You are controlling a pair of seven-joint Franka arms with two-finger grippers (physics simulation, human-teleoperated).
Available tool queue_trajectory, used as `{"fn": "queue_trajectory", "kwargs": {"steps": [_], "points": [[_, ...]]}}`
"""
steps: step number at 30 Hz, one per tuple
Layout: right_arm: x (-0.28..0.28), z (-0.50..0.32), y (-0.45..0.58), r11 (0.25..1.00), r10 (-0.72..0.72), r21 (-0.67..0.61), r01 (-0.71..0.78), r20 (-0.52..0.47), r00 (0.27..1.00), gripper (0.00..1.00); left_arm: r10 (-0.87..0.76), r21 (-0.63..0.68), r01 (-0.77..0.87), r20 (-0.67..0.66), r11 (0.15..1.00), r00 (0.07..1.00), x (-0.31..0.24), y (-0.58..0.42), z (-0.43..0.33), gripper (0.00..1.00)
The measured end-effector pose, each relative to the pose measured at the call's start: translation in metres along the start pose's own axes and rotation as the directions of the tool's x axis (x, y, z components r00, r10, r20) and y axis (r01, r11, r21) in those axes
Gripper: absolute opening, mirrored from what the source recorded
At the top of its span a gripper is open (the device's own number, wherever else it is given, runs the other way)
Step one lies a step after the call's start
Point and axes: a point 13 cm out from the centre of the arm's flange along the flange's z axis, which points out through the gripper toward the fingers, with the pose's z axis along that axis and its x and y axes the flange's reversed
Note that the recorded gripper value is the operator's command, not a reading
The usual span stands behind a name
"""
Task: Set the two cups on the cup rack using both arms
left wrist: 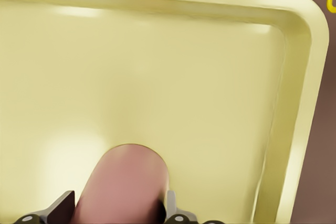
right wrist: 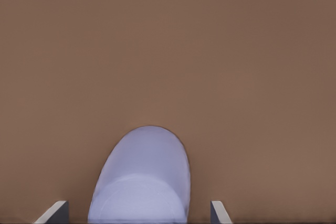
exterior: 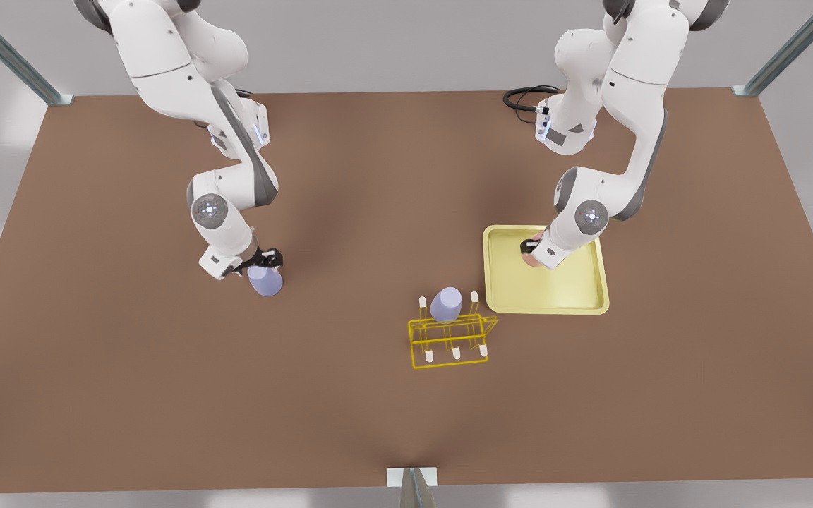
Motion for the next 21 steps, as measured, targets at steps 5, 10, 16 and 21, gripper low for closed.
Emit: {"fn": "queue_trajectory", "kwargs": {"steps": [5, 10, 16, 21], "points": [[0.002, 0.023, 0.001, 1.0, 0.004, 0.002, -0.004, 0.002, 1.0, 1.0, 0.002, -0.009, -0.002, -0.027, 1.0, 1.0, 0.007, 0.0, 0.003, 0.96], [-0.001, 0.039, 0.004, 1.0, 0.006, 0.0, -0.006, 0.021, 1.0, 1.0, -0.002, -0.015, 0.001, -0.047, 1.0, 0.999, 0.012, 0.001, 0.006, 0.96], [-0.005, 0.046, 0.008, 1.0, 0.002, -0.003, -0.001, 0.046, 0.999, 1.0, -0.005, -0.02, 0.004, -0.058, 1.0, 0.998, 0.015, 0.002, 0.007, 0.85], [-0.009, 0.042, 0.008, 1.0, 0.007, -0.009, -0.007, 0.063, 0.998, 0.83, -0.007, -0.011, 0.006, -0.032, 1.0, 0.999, 0.003, -0.003, -0.005, 0.85]]}}
